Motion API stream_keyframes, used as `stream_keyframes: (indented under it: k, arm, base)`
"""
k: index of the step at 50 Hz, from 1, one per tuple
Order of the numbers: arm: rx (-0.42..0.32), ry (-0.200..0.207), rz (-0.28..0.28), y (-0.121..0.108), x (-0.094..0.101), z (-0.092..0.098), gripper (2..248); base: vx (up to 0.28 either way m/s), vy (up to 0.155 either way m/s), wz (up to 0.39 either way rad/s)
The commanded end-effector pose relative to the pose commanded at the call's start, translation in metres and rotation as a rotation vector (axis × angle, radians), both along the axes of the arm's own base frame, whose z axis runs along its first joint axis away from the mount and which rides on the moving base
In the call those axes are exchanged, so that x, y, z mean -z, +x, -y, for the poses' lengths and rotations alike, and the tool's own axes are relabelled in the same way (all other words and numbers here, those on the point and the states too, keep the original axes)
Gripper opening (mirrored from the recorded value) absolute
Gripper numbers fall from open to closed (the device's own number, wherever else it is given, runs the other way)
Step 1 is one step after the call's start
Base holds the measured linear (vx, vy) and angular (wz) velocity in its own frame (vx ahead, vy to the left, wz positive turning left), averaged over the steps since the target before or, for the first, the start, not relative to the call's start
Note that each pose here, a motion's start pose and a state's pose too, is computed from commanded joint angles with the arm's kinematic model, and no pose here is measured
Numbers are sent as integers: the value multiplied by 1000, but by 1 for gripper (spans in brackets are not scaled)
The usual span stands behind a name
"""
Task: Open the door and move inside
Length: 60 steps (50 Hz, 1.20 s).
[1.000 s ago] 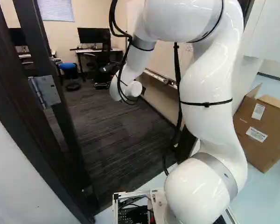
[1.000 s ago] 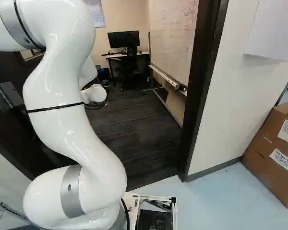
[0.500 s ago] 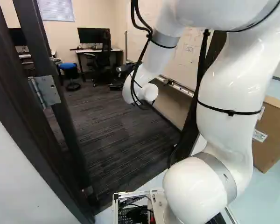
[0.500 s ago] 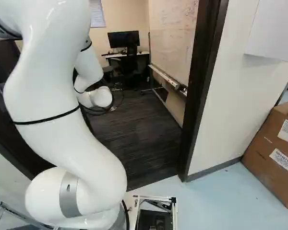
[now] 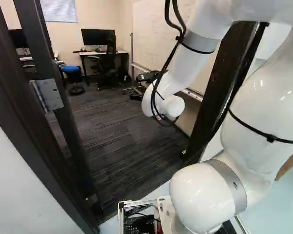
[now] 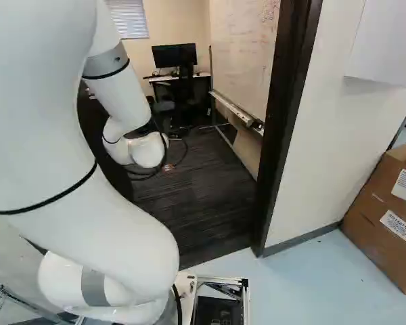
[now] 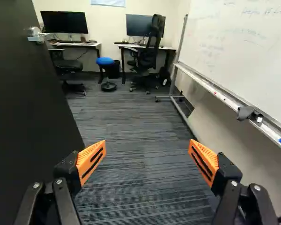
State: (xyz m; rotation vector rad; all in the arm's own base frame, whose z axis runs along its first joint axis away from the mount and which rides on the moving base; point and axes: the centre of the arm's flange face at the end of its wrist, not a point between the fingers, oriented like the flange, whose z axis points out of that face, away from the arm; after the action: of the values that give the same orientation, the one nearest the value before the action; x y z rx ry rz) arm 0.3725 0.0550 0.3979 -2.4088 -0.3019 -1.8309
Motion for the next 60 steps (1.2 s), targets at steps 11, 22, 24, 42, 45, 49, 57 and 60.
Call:
stream_keyframes:
  k: [11,22,24,42,45,49,57,60]
  arm:
    - [63,9,-18,-29,7,19,247]
    - [116,17,-32,-53,14,32,247]
    - [124,18,-35,-57,16,34,247]
    - [184,27,-51,-85,26,48,247]
    - [191,28,-53,-88,27,49,247]
    - [200,30,-55,-92,28,51,247]
    - [213,32,-58,-98,31,54,247]
    - [216,32,-59,-100,31,54,247]
  base:
    - [0,0,0]
    - [0,0,0]
    - [0,0,0]
    - [0,0,0]
    - [0,0,0]
    - [0,0,0]
    - [0,0,0]
    - [0,0,0]
